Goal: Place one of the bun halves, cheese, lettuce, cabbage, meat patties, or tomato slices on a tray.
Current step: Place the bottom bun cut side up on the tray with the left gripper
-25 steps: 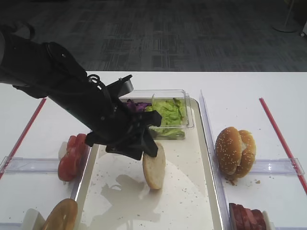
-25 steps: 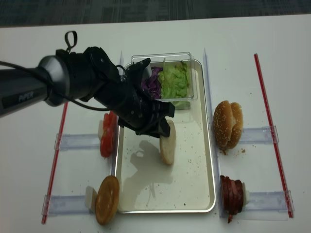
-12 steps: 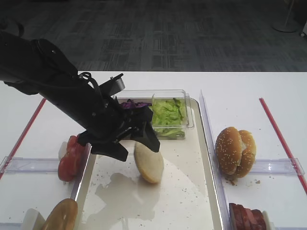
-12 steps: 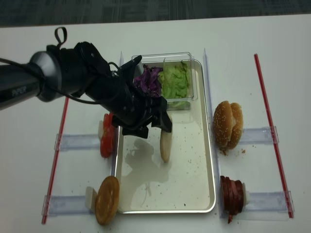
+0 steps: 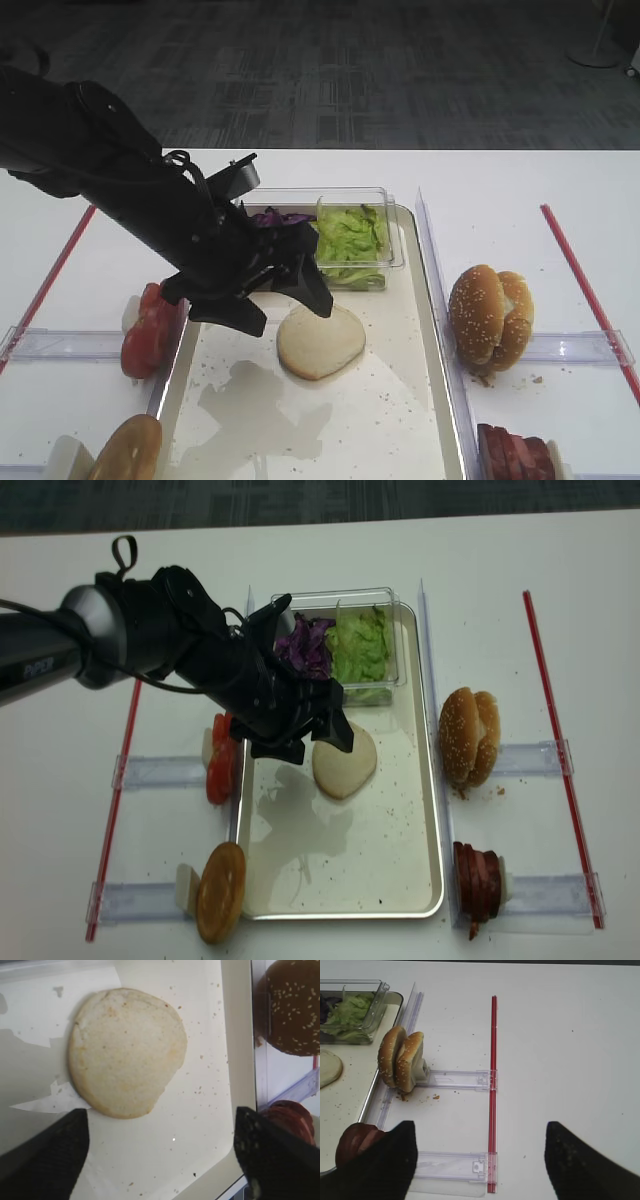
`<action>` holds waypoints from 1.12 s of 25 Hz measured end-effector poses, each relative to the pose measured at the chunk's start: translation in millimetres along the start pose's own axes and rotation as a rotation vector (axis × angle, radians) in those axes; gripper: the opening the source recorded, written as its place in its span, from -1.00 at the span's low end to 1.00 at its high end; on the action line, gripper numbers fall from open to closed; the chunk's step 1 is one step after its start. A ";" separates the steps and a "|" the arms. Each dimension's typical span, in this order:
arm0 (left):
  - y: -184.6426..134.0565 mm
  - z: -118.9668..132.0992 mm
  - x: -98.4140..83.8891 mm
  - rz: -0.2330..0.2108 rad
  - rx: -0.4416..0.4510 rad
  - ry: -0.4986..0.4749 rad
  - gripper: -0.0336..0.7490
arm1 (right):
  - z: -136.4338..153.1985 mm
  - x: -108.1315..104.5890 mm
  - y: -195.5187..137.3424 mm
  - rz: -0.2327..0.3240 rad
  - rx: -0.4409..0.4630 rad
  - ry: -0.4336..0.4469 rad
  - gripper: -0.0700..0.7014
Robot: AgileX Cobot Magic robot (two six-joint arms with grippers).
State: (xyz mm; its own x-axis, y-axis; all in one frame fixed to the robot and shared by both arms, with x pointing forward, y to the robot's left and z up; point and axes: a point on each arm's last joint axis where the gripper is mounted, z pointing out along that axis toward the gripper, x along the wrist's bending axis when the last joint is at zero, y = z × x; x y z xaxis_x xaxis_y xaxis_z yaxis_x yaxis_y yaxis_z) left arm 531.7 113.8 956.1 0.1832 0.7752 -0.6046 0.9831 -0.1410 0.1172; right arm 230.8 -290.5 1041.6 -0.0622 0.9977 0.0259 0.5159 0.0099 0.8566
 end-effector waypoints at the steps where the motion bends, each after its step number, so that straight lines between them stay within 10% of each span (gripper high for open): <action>1: 0.0 0.0 0.0 0.000 0.000 0.000 0.48 | 0.0 0.0 0.0 0.000 0.000 0.000 0.61; 28: -3.4 -25.4 -17.5 0.047 -0.062 -0.027 0.48 | 0.0 0.0 0.0 -0.002 0.000 0.000 0.61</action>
State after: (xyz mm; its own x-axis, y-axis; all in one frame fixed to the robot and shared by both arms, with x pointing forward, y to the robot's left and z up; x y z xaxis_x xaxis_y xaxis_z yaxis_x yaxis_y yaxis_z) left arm 525.0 116.4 986.3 0.2302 0.7516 -0.6181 0.9713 -0.1382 0.1938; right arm 230.8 -290.5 1041.6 -0.0631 0.9977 0.0243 0.5157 0.0117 0.8567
